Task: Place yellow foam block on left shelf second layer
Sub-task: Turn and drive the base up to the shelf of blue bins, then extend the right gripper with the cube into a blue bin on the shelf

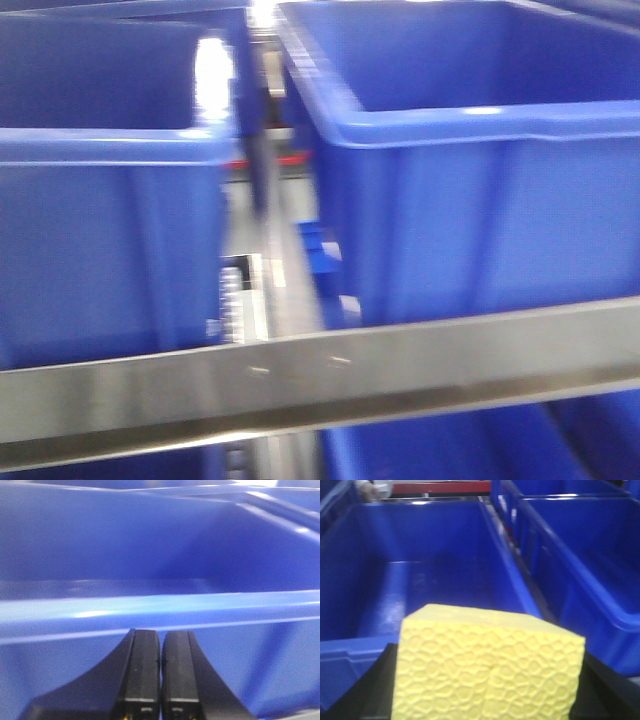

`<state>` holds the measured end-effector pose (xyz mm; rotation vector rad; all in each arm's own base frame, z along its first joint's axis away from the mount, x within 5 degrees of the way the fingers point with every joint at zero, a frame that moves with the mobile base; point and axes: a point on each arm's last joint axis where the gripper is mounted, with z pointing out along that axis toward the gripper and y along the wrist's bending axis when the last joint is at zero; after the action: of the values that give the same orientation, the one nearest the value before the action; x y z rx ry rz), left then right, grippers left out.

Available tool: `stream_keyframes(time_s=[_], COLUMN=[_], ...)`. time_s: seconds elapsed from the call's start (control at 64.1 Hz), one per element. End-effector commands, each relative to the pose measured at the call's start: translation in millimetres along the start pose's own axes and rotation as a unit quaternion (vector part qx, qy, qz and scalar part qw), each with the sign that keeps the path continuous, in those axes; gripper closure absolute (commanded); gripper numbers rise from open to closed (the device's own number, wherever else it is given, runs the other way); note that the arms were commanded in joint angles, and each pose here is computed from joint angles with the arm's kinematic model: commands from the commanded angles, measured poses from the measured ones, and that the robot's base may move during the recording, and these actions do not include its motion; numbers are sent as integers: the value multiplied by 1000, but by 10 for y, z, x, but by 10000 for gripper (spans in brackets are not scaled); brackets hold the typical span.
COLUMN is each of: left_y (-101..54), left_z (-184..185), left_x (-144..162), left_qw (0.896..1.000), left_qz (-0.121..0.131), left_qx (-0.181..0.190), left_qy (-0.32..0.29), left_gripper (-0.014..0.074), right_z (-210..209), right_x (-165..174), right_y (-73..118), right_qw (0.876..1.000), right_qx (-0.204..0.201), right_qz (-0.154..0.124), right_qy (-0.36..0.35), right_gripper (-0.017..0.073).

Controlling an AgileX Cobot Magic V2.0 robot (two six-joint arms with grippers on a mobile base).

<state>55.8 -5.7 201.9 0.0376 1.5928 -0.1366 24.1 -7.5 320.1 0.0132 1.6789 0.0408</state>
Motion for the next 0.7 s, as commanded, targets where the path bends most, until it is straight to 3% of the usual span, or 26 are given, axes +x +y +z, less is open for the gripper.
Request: stream_keyframes(time_s=[0.0,0.686], left_y=[-14,-14], left_z=[1,1], left_x=[6,6], left_qw=[999,999], left_qz=[-7,-7], left_qx=[11,11], left_qy=[-37,-37], left_gripper=[457,457], right_z=[-21,-21], right_x=[-157,-157], right_y=[12,12], right_qw=[999,999], right_qx=[-3,-3], right_qz=[-8,-8], right_qy=[-51,-51], right_gripper=[250,250])
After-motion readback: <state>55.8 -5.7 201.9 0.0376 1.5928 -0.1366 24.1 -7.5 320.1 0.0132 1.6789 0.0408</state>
